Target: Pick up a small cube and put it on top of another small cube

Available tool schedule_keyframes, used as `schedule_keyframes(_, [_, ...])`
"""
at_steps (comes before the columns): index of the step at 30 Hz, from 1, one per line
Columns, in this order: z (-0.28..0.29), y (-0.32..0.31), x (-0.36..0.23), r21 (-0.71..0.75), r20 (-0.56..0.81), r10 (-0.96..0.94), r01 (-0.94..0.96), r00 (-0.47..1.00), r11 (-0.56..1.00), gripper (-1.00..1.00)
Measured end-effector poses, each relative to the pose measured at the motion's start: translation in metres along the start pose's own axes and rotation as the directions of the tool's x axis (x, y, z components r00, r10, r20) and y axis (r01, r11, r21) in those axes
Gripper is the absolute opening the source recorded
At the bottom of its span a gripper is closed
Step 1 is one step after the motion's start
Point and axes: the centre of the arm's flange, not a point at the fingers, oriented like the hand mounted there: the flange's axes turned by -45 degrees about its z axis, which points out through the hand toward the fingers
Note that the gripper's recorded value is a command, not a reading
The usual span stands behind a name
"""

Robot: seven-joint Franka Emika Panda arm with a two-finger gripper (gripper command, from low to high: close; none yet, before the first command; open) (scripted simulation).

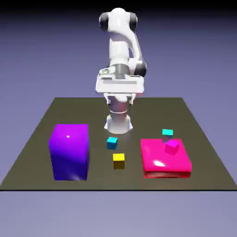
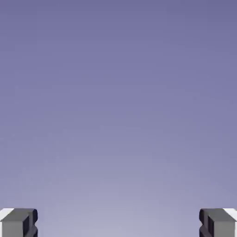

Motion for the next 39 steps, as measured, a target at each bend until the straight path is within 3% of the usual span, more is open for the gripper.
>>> schedule_keyframes(7, [0.084,0.029,-0.082,-0.045,0.476,0.138,-0.132,0.869,0.990,0.00])
schedule_keyframes(12, [0.125,0.049,-0.167,-0.123,0.767,0.211,-0.184,0.606,0.975,0.00])
schedule_keyframes(16, [0.137,0.062,-0.238,-0.197,0.911,0.258,-0.211,0.322,0.958,0.00])
schedule_keyframes(18, [0.137,0.067,-0.272,-0.232,0.947,0.271,-0.214,0.173,0.949,0.00])
schedule_keyframes(25, [0.160,0.063,-0.334,-0.218,0.953,0.250,-0.185,0.173,0.958,0.00])
schedule_keyframes(26, [0.162,0.062,-0.342,-0.218,0.953,0.250,-0.184,0.173,0.958,-1.00])
schedule_keyframes(34, [0.139,0.065,-0.276,-0.229,0.948,0.263,-0.194,0.177,0.954,-1.00])
schedule_keyframes(39, [0.152,0.021,-0.229,-0.379,0.872,0.450,-0.318,0.192,0.869,-1.00])
